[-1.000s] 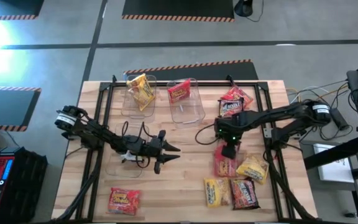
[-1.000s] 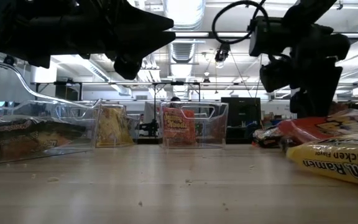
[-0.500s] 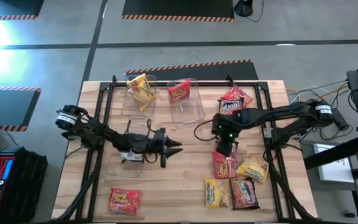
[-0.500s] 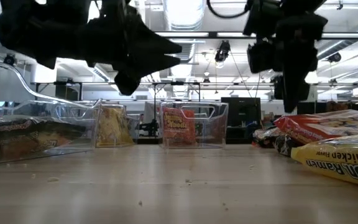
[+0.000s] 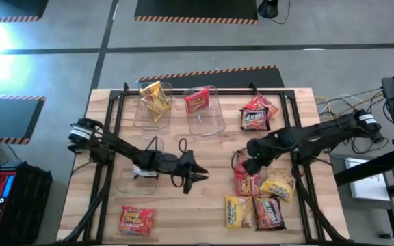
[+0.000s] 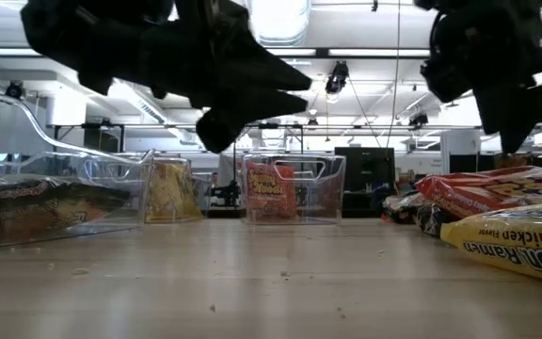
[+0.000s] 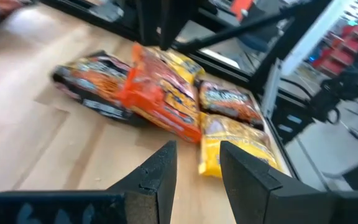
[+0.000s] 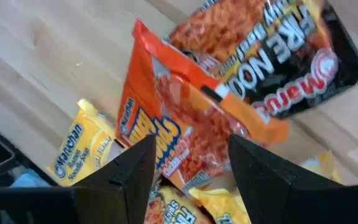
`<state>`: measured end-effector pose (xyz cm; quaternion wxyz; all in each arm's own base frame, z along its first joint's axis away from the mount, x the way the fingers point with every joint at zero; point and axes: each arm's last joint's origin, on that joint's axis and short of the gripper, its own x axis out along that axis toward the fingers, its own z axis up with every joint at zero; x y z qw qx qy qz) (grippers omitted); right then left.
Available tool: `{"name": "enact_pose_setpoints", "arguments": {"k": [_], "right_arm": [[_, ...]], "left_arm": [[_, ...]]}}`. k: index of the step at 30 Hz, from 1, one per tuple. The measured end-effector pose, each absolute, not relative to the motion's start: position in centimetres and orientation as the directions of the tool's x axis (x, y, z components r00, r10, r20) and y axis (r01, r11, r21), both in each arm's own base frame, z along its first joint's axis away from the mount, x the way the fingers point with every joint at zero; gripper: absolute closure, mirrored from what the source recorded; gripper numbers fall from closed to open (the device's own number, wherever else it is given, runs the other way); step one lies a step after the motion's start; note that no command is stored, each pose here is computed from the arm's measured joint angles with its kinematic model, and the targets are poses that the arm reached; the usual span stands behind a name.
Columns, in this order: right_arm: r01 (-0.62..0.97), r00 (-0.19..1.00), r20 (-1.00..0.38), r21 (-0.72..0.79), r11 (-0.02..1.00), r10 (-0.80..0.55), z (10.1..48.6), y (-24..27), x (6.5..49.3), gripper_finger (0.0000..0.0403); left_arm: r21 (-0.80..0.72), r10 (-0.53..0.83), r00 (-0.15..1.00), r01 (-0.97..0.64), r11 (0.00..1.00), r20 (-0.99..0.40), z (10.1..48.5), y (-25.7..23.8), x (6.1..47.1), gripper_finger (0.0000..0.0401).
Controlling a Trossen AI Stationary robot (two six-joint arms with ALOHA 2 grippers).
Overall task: Sort Maruchan noodles
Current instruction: Put the orange noodle pack into the top right transparent bin
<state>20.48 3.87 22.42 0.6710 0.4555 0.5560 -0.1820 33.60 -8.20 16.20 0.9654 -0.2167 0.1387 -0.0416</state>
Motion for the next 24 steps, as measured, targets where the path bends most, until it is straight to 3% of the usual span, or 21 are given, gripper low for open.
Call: {"name": "enact_pose_setpoints", "arguments": {"k": [12,24], "right_arm": [[0.728,0.208,-0.946,0.318,0.607,0.247,19.9,6.9,20.5,0.0211],[0.600,0.327,-0.927,0.352,0.718,0.182,17.8,7.5,23.6,0.0211]], "left_arm": [[-0.418,-0.189,0.953,0.076,0.905,-0.236,15.4,-9.0,37.9,0.0296],[-0.419,-0.193,0.940,0.061,0.906,-0.280,13.2,-9.3,40.0,0.0296]]}}
